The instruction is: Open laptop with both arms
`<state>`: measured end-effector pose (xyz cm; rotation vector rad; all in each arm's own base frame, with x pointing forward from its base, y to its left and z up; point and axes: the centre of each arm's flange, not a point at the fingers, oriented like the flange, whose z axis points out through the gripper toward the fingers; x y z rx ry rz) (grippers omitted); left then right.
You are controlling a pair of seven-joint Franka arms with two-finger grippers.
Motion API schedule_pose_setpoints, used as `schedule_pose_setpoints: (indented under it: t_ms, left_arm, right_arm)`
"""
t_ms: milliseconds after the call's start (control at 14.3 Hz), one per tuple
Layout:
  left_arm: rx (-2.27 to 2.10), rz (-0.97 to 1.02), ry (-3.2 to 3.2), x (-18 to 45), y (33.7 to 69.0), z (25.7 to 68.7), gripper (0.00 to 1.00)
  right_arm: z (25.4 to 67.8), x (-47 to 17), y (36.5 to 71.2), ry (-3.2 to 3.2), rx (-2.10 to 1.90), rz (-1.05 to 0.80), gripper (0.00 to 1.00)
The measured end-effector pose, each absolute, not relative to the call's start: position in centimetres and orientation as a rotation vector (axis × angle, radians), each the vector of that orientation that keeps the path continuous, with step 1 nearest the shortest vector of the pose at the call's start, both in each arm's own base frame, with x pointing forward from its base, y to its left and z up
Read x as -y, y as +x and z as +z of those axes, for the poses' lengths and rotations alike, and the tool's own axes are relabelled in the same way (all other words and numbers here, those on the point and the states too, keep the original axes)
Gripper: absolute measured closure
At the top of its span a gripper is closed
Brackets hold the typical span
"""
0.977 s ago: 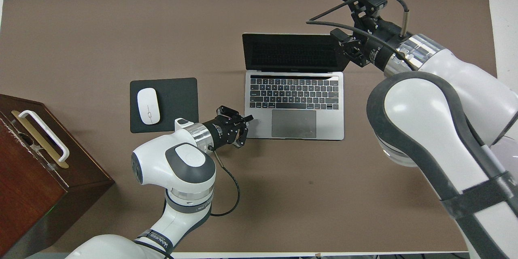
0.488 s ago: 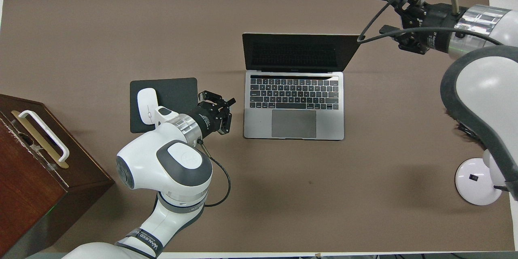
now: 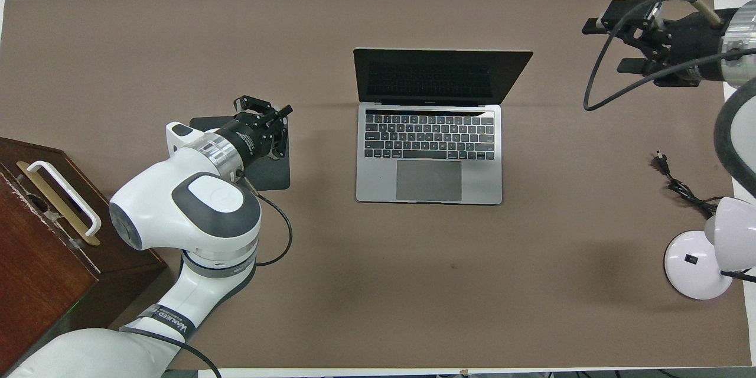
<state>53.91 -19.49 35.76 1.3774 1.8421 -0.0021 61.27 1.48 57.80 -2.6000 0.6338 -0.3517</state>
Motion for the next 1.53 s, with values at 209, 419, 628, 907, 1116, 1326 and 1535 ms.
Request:
schedule_pose_setpoints:
  t_ms: [209, 419, 628, 907, 1116, 1326, 1535]
  left_arm:
    - [-1.761, 0.105, 1.458, 17.7, 56.4, 37.9, 0.99]
    - [-1.730, 0.181, 1.481, 15.4, 58.5, 39.3, 0.99]
    - [-1.664, 0.232, 1.557, 13.3, 60.6, 40.9, 0.99]
    - [-1.543, 0.288, 1.711, 12.1, 63.1, 43.2, 0.99]
    - [-1.482, 0.297, 1.809, 12.5, 63.6, 43.5, 0.99]
    - [-1.441, 0.338, 1.858, 11.1, 64.9, 45.2, 0.99]
    - [-1.415, 0.388, 1.863, 9.6, 66.6, 47.0, 0.99]
  right_arm:
    - [59.1, 0.2, 59.4, -2.767, -0.490, -0.313, 0.00]
    - [60.4, 1.0, 57.4, -2.908, -0.413, -0.271, 0.00]
    - [61.6, 1.5, 55.8, -3.011, -0.322, -0.237, 0.00]
    - [62.0, 2.9, 54.5, -3.085, -0.199, -0.178, 0.00]
    - [62.9, 2.5, 53.8, -3.119, -0.147, -0.133, 0.00]
    - [63.8, 2.2, 53.3, -3.144, -0.103, -0.095, 0.00]
    - [64.8, 2.3, 52.8, -3.151, -0.082, -0.066, 0.00]
